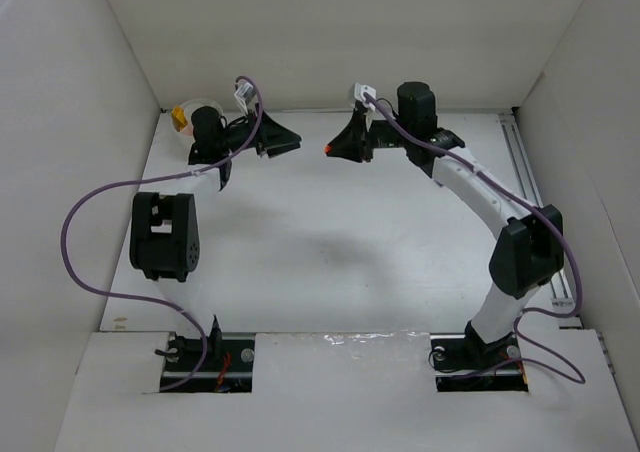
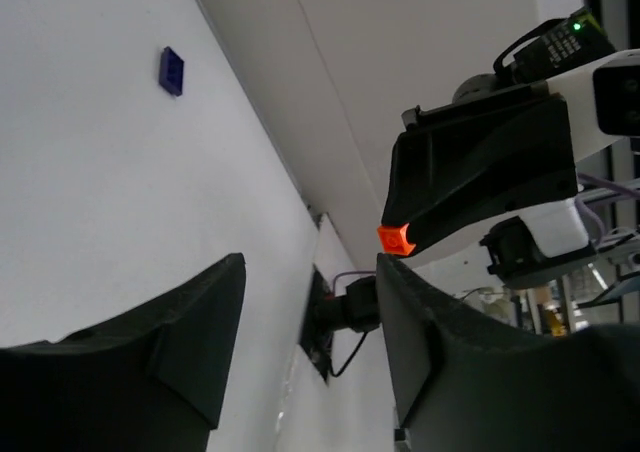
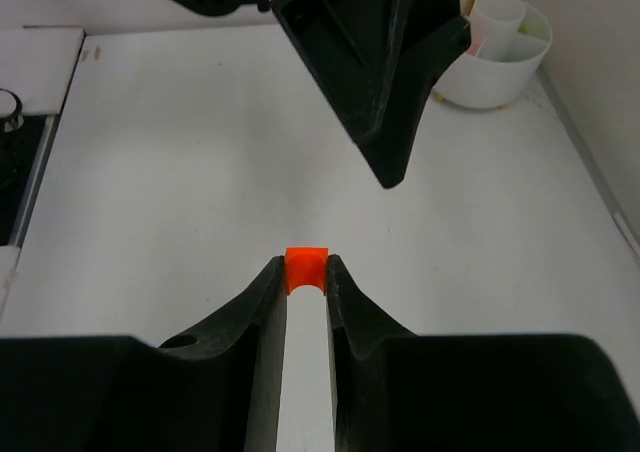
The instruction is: Sort the legos into containers by color
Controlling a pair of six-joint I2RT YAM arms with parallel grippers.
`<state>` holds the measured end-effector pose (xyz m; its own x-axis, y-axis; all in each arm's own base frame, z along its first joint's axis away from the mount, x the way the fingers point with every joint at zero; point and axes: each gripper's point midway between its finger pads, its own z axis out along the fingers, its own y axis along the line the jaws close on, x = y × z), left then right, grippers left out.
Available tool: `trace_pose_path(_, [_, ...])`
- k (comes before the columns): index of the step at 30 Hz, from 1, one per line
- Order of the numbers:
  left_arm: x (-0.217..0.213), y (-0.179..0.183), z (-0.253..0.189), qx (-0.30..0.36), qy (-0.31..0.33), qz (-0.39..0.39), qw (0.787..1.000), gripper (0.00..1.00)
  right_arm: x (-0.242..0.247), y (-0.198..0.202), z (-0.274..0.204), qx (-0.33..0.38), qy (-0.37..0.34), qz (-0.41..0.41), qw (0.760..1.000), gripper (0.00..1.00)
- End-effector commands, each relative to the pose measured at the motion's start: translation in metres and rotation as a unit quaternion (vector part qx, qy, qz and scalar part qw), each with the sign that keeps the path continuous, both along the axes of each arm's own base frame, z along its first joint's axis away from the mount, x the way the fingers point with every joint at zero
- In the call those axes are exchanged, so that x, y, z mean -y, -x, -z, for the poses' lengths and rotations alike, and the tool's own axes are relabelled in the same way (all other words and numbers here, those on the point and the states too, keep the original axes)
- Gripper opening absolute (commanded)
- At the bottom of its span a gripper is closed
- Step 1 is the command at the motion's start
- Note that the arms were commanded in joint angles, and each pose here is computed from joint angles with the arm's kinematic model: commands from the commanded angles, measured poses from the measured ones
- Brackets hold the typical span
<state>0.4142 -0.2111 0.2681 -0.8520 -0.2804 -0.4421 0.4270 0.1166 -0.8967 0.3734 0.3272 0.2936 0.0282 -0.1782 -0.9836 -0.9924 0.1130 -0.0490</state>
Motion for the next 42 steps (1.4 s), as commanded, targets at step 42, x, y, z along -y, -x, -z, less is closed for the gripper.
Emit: trace_pose_path(42, [0.02, 0.039, -0.039, 0.021, 0.044, 0.092, 0.995, 0.39, -0.05, -0.002, -0.022, 0.051, -0.059, 0.002, 0.997, 0.0])
